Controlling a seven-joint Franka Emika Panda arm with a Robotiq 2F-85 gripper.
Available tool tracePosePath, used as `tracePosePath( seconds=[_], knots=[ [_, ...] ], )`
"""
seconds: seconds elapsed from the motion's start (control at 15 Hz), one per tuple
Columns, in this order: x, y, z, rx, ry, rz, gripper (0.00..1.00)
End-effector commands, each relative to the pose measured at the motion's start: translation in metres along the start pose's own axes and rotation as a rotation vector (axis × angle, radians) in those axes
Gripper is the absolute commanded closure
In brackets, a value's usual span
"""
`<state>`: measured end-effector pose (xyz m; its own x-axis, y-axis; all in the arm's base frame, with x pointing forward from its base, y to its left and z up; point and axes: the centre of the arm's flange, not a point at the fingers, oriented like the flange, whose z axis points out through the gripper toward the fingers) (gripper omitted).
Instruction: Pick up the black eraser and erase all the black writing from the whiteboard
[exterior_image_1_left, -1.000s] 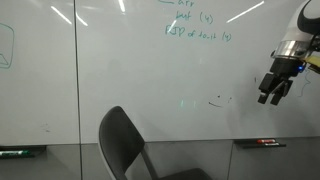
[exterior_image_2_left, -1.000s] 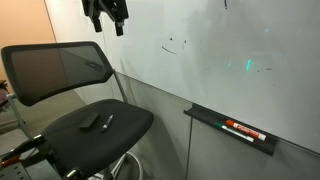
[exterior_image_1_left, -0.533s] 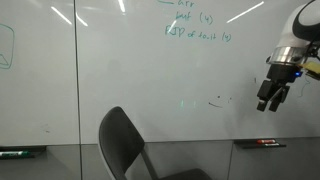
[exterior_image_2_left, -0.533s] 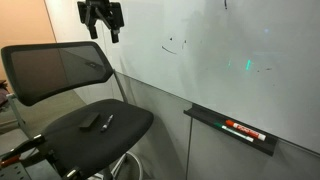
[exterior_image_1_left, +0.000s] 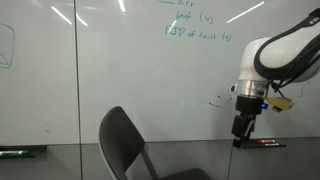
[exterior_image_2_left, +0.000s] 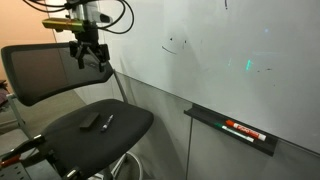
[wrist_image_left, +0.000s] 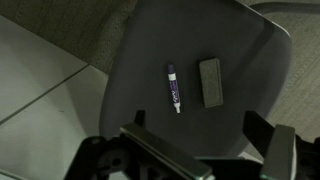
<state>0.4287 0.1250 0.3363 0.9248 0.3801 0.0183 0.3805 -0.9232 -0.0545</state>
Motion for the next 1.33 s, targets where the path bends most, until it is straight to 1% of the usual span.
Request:
tracePosePath(
  seconds=[0.0, 0.2, 0.47, 0.8, 0.93, 1.07, 1.27],
  knots=[
    [0.047, -0.015, 0.051, -0.049, -0.019, -0.071, 0.0],
    [0.058, -0.024, 0.099, -0.072, -0.064, -0.131, 0.0],
    [0.059, -0.033, 0.146, -0.092, -0.134, -0.189, 0.0],
    [0.059, -0.059, 0.201, -0.044, -0.195, -0.228, 0.0],
    [0.06, -0.071, 0.222, -0.035, -0.203, -0.25, 0.0],
    [0.062, -0.08, 0.237, -0.027, -0.189, -0.274, 0.0],
    [0.068, -0.093, 0.255, -0.018, -0.161, -0.278, 0.0]
  ],
)
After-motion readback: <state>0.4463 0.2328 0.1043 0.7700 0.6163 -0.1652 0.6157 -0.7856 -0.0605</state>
